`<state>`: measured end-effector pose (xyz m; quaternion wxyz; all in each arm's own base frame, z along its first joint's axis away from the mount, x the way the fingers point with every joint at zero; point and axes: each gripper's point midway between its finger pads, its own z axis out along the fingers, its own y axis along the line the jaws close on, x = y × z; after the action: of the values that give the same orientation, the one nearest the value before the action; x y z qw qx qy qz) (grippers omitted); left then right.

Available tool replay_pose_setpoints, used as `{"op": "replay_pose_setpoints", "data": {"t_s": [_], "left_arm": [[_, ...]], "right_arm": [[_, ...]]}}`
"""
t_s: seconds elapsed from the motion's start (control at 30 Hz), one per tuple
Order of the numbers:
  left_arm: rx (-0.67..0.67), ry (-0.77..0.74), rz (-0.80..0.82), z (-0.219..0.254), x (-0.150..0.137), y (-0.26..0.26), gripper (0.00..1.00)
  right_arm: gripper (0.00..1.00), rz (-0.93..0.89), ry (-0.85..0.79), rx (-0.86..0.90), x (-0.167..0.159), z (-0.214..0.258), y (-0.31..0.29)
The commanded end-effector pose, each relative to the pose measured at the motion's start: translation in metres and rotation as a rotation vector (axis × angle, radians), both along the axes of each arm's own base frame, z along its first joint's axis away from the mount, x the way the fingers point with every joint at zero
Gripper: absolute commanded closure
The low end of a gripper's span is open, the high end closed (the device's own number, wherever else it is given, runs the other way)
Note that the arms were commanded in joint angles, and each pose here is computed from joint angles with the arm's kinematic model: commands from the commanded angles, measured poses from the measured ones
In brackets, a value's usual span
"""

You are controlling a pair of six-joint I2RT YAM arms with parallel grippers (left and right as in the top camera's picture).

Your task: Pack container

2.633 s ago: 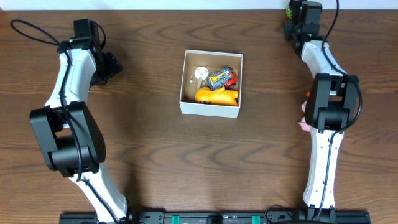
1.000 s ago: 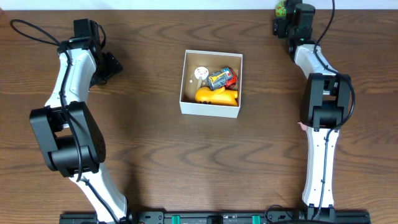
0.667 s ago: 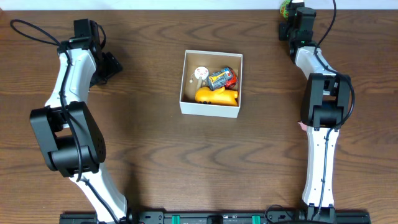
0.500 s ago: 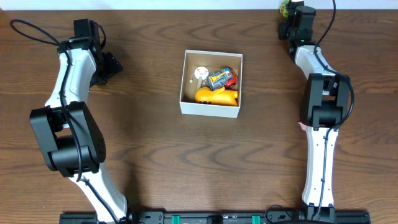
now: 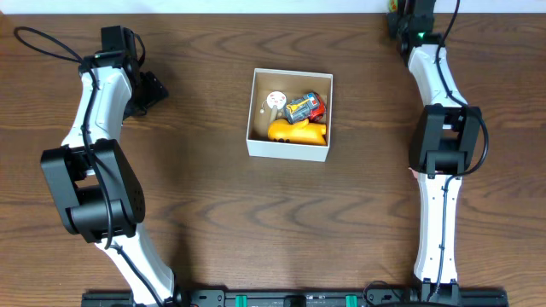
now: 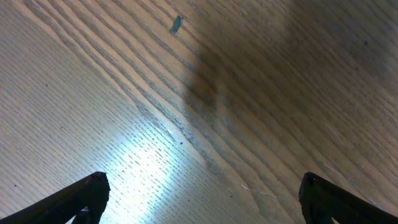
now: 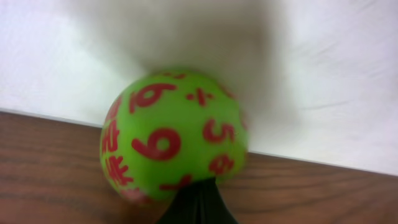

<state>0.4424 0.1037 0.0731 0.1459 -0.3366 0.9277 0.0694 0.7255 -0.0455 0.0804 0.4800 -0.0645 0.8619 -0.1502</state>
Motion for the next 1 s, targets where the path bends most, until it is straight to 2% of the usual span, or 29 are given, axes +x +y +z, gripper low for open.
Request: {"op": "replay_pose_setpoints", "data": {"t_s": [0.0, 0.5, 0.53, 0.6, 0.63, 0.77, 0.87, 0.97], "left_arm": [[0.009, 0.013, 0.009, -0.003, -0.003, 0.003, 0.02], [0.009, 0.013, 0.009, -0.003, -0.003, 0.003, 0.02], [0.009, 0.013, 0.009, -0.003, -0.003, 0.003, 0.02], [0.009, 0.013, 0.009, -0.003, -0.003, 0.003, 0.02], [0.009, 0.013, 0.009, -0.003, -0.003, 0.003, 0.02], [0.009, 0.013, 0.009, -0.003, -0.003, 0.003, 0.02], [0.009, 0.013, 0.009, -0.003, -0.003, 0.003, 0.02], [0.009, 0.013, 0.009, -0.003, -0.003, 0.003, 0.02]], "right_arm": [[0.99, 0.157, -0.159, 0.019, 0.018, 0.071, 0.058], [0.99, 0.17, -0.136, 0.021, 0.014, 0.081, 0.068], [0.93, 0.17, -0.128, 0.021, 0.013, 0.079, 0.068], [0.49, 0.17, -0.113, 0.022, 0.012, 0.075, 0.068], [0.42, 0.169, -0.1, 0.023, 0.011, 0.072, 0.067], [0.33, 0.22, -0.003, 0.058, 0.001, 0.045, 0.076], [0.32, 0.335, 0.053, 0.132, -0.008, 0.027, 0.101], [0.32, 0.447, 0.035, 0.189, -0.011, 0.03, 0.13]]}}
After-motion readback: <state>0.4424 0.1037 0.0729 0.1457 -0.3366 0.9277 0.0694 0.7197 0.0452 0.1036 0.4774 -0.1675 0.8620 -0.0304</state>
